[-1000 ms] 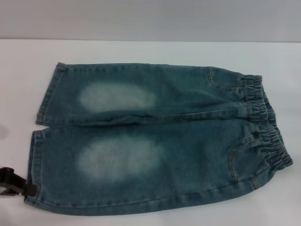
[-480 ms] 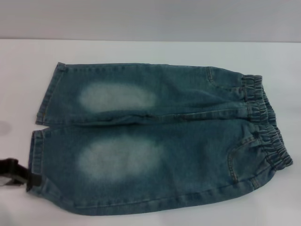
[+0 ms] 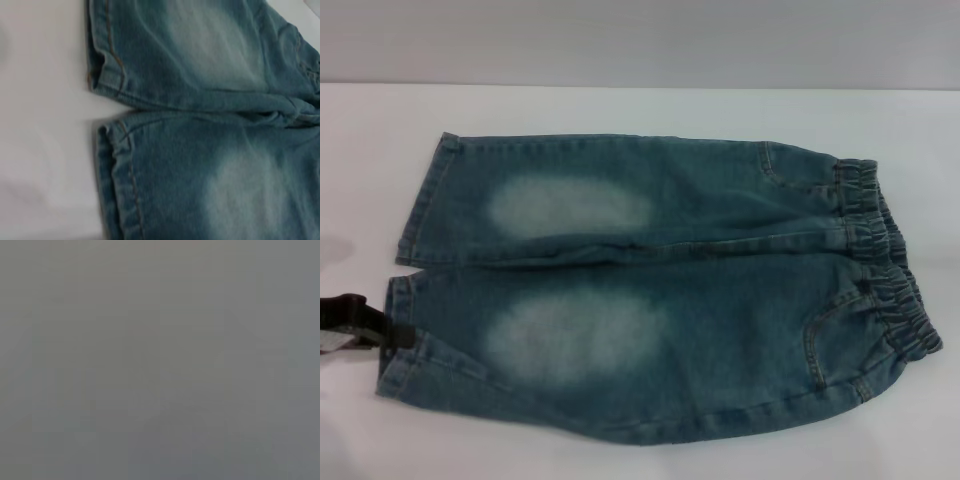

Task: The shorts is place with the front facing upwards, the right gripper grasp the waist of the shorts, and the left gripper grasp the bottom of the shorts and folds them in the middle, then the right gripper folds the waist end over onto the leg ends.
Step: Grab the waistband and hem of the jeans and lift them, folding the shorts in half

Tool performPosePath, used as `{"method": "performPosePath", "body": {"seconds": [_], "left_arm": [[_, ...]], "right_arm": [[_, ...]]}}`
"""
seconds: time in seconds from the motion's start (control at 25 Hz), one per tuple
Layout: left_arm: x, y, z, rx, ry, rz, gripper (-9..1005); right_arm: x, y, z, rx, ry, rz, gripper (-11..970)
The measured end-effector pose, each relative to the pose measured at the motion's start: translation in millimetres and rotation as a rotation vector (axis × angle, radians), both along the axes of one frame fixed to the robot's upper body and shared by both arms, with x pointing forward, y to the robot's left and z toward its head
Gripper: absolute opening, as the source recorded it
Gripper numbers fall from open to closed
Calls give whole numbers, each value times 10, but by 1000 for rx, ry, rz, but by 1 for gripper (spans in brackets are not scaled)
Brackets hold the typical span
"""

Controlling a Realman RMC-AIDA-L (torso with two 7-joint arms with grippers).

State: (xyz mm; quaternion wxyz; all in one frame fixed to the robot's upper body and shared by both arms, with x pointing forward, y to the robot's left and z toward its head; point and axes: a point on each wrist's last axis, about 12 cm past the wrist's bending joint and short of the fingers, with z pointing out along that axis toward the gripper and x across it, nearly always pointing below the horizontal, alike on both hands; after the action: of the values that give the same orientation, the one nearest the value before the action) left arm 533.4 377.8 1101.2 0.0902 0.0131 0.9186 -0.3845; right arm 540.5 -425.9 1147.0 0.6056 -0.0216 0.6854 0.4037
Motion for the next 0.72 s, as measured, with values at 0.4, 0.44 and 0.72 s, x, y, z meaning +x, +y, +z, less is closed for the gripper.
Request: {"method": "performPosePath", "body": {"seconds": [0.4,0.44,0.72], "left_arm": [[69,88,61,44,-46,32,36],[70,89,62,44,-47,32,36],[100,98,99,25,-65,52,39]], "right_arm": [[252,183,359,-400,389,412,665],[252,183,359,-400,389,412,665],[328,425,235,-642,570,591,666]]}}
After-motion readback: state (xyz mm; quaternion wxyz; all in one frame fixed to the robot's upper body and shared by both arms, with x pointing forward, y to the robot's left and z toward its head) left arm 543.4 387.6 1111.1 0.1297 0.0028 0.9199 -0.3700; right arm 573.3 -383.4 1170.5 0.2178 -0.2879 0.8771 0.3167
